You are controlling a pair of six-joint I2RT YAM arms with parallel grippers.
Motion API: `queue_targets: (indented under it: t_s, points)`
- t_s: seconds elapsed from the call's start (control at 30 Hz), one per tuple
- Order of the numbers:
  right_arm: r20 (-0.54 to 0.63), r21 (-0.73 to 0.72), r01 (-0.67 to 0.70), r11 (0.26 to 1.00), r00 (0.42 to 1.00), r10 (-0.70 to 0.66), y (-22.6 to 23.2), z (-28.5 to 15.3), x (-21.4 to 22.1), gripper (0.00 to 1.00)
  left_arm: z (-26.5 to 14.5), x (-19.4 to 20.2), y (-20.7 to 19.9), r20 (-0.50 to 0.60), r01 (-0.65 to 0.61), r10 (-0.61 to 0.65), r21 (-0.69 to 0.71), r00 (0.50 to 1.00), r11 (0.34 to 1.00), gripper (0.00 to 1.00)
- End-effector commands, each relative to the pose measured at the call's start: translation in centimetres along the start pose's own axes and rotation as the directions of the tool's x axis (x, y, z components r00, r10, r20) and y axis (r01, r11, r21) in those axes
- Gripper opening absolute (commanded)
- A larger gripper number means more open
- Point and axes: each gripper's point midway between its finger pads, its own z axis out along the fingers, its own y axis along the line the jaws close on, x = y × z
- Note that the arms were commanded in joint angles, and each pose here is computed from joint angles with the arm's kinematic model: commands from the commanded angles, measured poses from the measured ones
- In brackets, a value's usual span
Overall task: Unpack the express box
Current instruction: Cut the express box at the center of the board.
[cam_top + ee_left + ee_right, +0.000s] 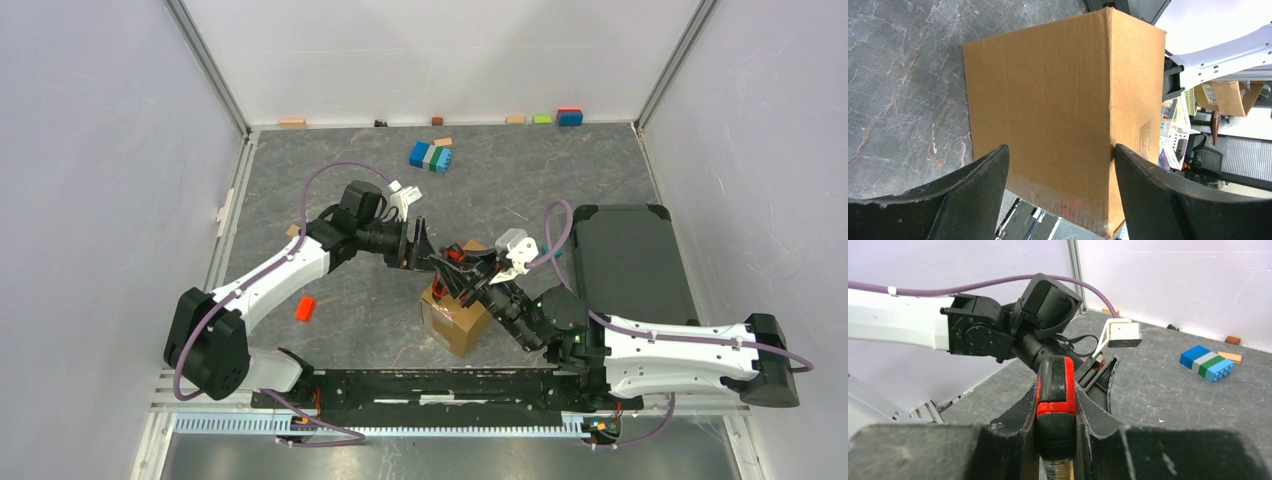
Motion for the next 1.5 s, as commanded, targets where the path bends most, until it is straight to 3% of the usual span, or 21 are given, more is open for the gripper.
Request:
queue_targets:
  t_s: [0.0, 1.47]
  points:
    - [0.102, 0.003, -0.024, 1.000, 0.995, 0.023, 0.2, 0.4, -2.6, 0.00, -0.2, 0.4, -0.1, 0.000, 0.005, -0.005, 0.003, 1.000, 1.000, 0.82]
    - [0.090, -0.120, 0.054, 0.991, 0.995, -0.044, 2.2, 0.4, 0.2, 0.00, 0.5, 1.0, 0.1, -0.044, 0.015, -0.014, 0.036, 0.999, 0.999, 0.77]
